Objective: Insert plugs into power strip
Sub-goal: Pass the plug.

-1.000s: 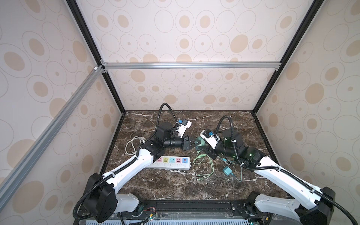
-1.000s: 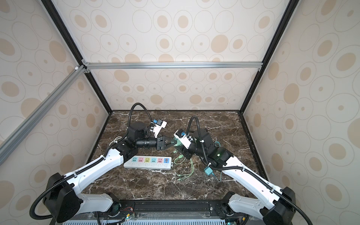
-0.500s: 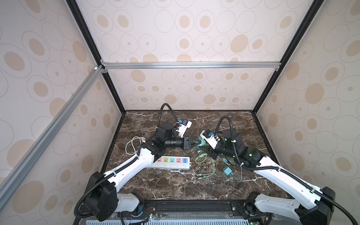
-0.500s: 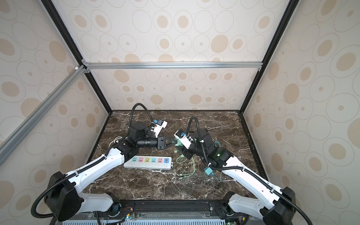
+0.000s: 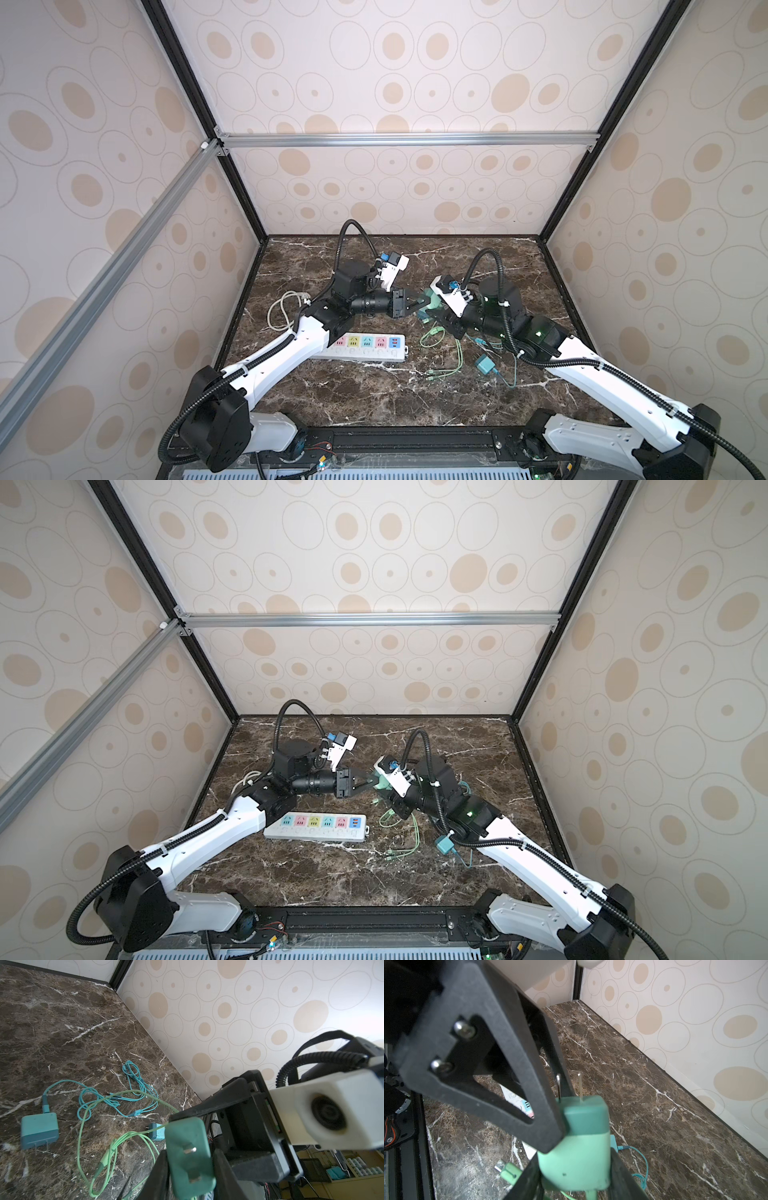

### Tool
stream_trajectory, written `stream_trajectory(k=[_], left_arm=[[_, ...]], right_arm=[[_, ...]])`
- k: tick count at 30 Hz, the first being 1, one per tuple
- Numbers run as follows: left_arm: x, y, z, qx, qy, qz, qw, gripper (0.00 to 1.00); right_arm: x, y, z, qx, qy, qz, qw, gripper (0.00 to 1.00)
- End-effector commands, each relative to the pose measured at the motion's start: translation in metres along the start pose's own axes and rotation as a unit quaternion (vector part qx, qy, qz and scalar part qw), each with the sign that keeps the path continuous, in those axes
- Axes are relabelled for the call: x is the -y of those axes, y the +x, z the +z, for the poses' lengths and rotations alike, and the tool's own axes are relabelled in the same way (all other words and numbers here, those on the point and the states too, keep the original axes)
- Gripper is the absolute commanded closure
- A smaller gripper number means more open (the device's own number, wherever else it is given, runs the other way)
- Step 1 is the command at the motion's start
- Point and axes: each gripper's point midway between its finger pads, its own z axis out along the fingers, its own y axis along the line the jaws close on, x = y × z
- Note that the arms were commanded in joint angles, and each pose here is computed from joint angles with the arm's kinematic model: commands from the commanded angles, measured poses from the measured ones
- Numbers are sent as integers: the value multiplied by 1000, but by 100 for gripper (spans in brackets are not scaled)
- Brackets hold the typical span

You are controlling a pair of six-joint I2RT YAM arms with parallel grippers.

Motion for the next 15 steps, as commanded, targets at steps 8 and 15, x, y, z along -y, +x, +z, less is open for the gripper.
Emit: stream_trajectory(k=[8,15], left_arm=[[37,-19,-5,34,69,47,996,100],[40,-23,-5,44,73,45,995,100]], right_arm=[[-13,-4,-8,15,-28,-1,1000,41],[-11,-9,-15,32,-18,1,999,36]])
